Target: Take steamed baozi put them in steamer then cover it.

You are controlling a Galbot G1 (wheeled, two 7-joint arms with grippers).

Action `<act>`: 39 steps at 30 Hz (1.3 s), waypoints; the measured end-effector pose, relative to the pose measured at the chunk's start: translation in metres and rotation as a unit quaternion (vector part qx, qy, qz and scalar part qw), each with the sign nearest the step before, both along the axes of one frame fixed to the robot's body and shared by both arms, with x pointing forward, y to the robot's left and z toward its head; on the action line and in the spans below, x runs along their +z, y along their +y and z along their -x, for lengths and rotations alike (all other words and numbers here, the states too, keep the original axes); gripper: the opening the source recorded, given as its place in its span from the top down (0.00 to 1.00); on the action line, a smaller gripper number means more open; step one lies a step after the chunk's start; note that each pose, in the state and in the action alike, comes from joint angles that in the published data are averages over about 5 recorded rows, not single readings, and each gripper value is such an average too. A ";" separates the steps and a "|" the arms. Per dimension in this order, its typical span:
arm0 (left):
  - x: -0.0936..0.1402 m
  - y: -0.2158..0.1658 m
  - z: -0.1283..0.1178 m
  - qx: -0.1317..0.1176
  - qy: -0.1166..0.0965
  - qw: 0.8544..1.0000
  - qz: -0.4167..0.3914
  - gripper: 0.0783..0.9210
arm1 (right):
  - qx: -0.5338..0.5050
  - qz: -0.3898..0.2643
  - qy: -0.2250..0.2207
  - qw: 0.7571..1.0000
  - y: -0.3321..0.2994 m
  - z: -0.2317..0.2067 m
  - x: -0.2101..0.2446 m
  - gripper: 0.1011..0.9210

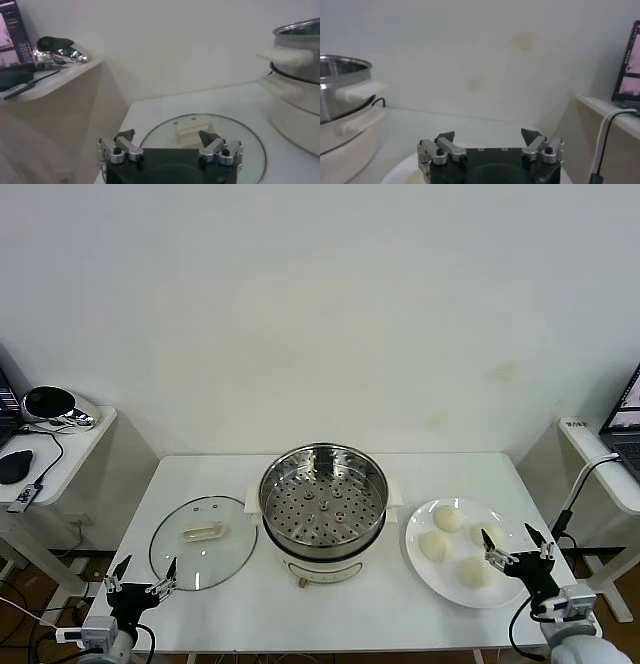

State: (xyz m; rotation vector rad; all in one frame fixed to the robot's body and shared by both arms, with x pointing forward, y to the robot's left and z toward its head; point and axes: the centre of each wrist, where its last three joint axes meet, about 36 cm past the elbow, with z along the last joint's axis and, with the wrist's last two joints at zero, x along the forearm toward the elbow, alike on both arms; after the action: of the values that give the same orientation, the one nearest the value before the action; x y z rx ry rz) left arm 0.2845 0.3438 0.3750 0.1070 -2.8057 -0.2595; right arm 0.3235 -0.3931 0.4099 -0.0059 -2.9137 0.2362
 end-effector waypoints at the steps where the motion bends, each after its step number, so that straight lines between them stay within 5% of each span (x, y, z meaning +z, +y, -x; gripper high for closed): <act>1: 0.000 0.000 0.000 0.000 0.000 1.000 0.000 0.12 | 0.001 0.003 0.000 1.000 -0.001 -0.002 0.002 0.12; 10: 0.006 -0.004 -0.001 -0.006 -0.008 1.000 -0.002 0.12 | 0.051 0.103 0.019 0.993 -0.029 -0.042 0.042 0.12; 16: 0.012 -0.006 -0.001 -0.011 -0.016 1.000 -0.003 0.12 | 0.121 0.221 0.056 0.966 -0.050 -0.079 0.083 0.12; 26: 0.020 -0.011 0.000 -0.011 -0.030 0.999 -0.003 0.12 | 0.272 0.373 0.156 0.873 -0.060 -0.142 0.143 0.12; 39: 0.026 -0.019 0.006 -0.011 -0.037 0.999 0.008 0.12 | 0.419 0.451 0.274 0.739 -0.015 -0.233 0.158 0.12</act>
State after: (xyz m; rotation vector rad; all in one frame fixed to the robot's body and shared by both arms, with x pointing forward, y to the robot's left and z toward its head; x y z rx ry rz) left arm 0.2783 0.3247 0.4009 0.0822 -2.8830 -0.2423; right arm 0.5566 -0.4085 0.5683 1.0170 -1.7560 1.4530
